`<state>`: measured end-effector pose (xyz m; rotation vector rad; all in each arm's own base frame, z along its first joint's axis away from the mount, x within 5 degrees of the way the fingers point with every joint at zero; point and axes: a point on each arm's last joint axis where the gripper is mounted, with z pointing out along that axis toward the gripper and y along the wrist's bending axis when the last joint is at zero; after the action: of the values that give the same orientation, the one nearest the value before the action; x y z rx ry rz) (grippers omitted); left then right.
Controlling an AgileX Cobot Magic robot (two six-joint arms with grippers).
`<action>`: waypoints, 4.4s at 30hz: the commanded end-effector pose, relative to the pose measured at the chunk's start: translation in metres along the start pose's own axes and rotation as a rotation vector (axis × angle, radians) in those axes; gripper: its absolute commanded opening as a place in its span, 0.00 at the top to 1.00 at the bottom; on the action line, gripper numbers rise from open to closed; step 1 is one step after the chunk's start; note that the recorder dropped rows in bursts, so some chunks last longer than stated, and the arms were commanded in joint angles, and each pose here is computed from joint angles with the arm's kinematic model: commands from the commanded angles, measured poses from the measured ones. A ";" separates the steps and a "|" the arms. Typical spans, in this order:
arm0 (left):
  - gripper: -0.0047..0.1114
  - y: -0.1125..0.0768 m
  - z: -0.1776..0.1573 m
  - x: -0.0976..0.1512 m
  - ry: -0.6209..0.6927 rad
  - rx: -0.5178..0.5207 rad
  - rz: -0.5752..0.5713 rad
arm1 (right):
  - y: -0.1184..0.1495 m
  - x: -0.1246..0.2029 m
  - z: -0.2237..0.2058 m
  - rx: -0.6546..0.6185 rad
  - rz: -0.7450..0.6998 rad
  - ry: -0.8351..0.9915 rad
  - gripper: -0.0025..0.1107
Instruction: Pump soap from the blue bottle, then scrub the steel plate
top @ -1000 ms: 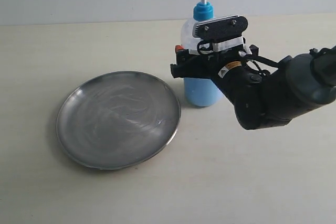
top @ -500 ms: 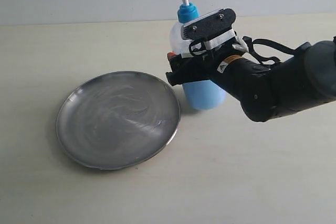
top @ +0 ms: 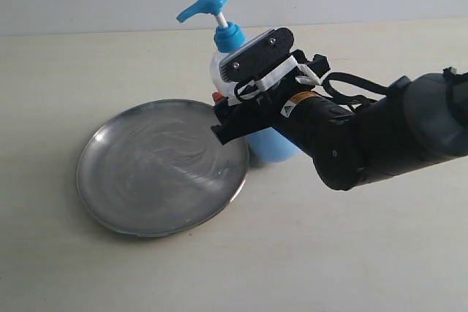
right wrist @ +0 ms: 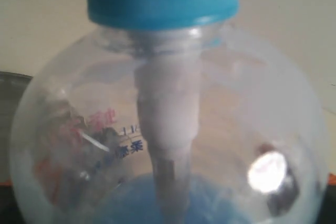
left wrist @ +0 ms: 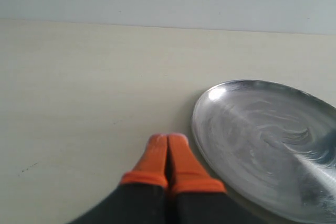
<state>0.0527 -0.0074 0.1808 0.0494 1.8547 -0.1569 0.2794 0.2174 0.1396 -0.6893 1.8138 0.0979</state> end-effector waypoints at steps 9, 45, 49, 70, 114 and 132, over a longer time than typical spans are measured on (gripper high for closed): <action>0.96 0.000 0.000 0.000 -0.015 0.000 -0.003 | -0.003 -0.006 0.002 0.071 -0.019 -0.076 0.98; 0.96 -0.001 0.003 -0.006 0.024 -0.001 -0.002 | -0.001 -0.008 0.002 0.051 -0.078 -0.113 0.98; 0.96 -0.002 0.003 -0.020 0.054 -0.003 -0.002 | -0.001 -0.007 0.002 0.048 -0.074 -0.104 0.98; 0.96 -0.012 0.024 -0.139 0.037 -0.002 -0.002 | -0.001 -0.007 0.002 0.047 -0.072 -0.103 0.98; 0.96 -0.015 0.041 -0.169 0.044 -0.003 -0.002 | 0.000 -0.007 0.002 0.045 -0.075 -0.105 0.98; 0.96 -0.041 0.111 -0.118 0.614 0.294 -0.054 | 0.000 -0.007 0.002 0.045 -0.075 -0.105 0.98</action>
<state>0.1814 -0.0513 0.2616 0.2514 2.4589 -0.4278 0.2803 0.2191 0.1344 -0.7231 1.7659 0.0496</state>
